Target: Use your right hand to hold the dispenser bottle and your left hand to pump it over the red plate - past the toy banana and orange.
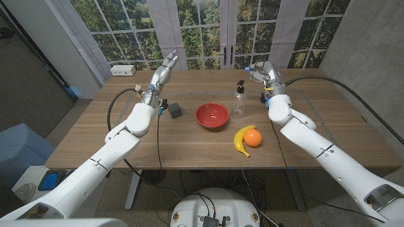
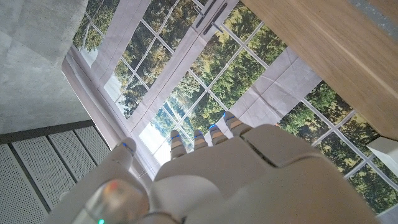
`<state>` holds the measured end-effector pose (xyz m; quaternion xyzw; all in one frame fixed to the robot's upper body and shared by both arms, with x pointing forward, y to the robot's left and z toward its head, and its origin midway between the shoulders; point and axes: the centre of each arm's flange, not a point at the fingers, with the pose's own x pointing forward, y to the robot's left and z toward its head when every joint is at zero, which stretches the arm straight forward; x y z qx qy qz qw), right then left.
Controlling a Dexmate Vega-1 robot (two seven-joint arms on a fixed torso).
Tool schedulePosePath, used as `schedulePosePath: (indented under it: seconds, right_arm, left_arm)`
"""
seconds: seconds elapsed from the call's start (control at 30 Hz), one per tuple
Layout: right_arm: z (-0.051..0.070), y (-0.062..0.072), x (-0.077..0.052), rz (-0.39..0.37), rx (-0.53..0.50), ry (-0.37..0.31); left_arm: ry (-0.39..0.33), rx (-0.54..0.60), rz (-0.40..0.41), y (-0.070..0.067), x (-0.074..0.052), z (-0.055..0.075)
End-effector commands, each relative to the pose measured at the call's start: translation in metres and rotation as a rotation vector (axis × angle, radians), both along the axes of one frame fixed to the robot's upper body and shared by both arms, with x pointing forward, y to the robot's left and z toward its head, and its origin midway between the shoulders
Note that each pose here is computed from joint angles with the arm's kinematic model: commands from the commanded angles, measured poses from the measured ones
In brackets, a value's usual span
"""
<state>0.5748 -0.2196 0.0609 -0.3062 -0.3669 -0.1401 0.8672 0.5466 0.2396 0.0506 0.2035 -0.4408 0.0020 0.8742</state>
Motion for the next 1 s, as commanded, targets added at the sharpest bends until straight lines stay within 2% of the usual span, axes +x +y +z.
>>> schedulePosePath:
  seconds: [0.03,0.1,0.2,0.33,0.4,0.5,0.57,0.63,0.73,0.87,0.9,0.93,1.0]
  right_arm:
    - [-0.009,-0.015,0.006,0.039,0.102,0.004]
    - [-0.009,-0.02,0.009,0.081,0.12,0.034]
    - [-0.011,-0.024,0.012,0.105,0.156,0.029]
    - [-0.012,-0.029,0.016,0.17,0.197,0.059]
    - [-0.013,-0.031,0.016,0.168,0.182,0.063]
    - [-0.016,-0.035,0.02,0.245,0.228,0.079]
    - [-0.018,-0.039,0.022,0.271,0.245,0.08]
    - [-0.019,-0.042,0.023,0.273,0.273,0.076]
    - [-0.023,-0.048,0.027,0.325,0.331,0.082]
    - [-0.033,-0.056,0.036,0.443,0.407,0.08]
    - [-0.037,-0.057,0.038,0.455,0.448,0.065]
    - [-0.038,-0.059,0.039,0.468,0.453,0.073]
    - [-0.04,-0.063,0.04,0.447,0.434,0.08]
  left_arm:
    - [0.012,-0.009,-0.016,0.0,0.002,-0.001]
    - [0.01,-0.01,-0.011,0.001,0.002,-0.001]
    - [0.018,-0.01,-0.017,0.001,0.003,-0.001]
    - [0.023,-0.024,-0.058,0.003,0.003,-0.002]
    - [0.026,-0.032,-0.054,0.004,0.004,-0.002]
    - [0.048,-0.062,-0.107,0.007,0.007,-0.004]
    - [0.066,-0.072,-0.11,0.009,0.008,-0.005]
    - [0.071,-0.086,-0.121,0.012,0.01,-0.005]
    - [0.09,-0.114,-0.155,0.016,0.013,-0.007]
    - [0.102,-0.145,-0.196,0.021,0.019,-0.01]
    - [0.111,-0.164,-0.206,0.022,0.021,-0.011]
    - [0.111,-0.169,-0.224,0.023,0.023,-0.011]
    - [0.119,-0.19,-0.239,0.025,0.026,-0.012]
